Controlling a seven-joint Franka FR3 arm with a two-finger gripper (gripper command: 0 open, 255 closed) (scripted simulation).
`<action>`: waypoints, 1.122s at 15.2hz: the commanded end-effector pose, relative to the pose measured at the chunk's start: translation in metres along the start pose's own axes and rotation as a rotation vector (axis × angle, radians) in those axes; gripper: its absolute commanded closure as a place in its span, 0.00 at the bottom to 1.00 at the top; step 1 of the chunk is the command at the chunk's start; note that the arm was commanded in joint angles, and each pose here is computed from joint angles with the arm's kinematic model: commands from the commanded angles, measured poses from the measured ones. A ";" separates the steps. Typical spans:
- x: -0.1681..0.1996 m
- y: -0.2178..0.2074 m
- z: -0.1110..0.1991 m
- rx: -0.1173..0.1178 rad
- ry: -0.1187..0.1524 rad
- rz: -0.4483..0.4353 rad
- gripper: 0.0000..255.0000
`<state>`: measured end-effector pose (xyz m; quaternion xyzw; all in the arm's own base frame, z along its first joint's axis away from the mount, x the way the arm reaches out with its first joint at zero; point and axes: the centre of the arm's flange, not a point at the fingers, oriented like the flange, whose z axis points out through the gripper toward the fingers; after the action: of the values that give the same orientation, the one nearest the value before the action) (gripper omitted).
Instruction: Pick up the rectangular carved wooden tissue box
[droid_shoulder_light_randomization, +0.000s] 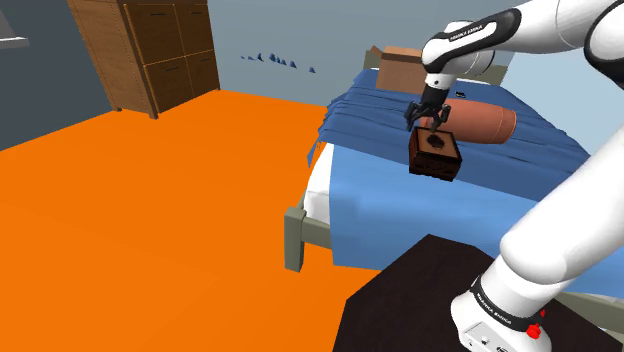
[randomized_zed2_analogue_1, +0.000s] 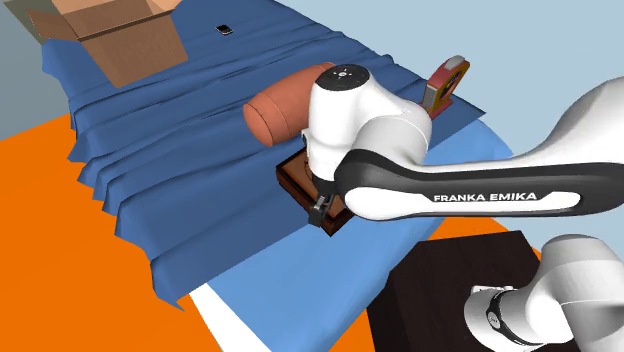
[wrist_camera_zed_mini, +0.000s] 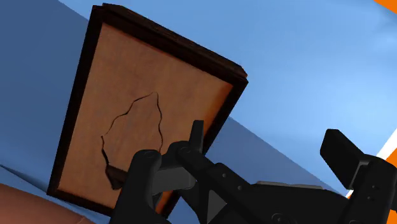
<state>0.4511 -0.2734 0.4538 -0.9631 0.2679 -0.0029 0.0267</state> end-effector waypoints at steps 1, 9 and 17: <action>0.017 0.017 0.009 -0.005 0.009 0.038 0.00; 0.064 0.071 0.041 -0.019 0.032 0.152 0.00; 0.064 0.073 0.076 -0.019 0.032 0.152 0.00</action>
<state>0.4703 -0.3651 0.3756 -0.9400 0.3406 -0.0136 0.0136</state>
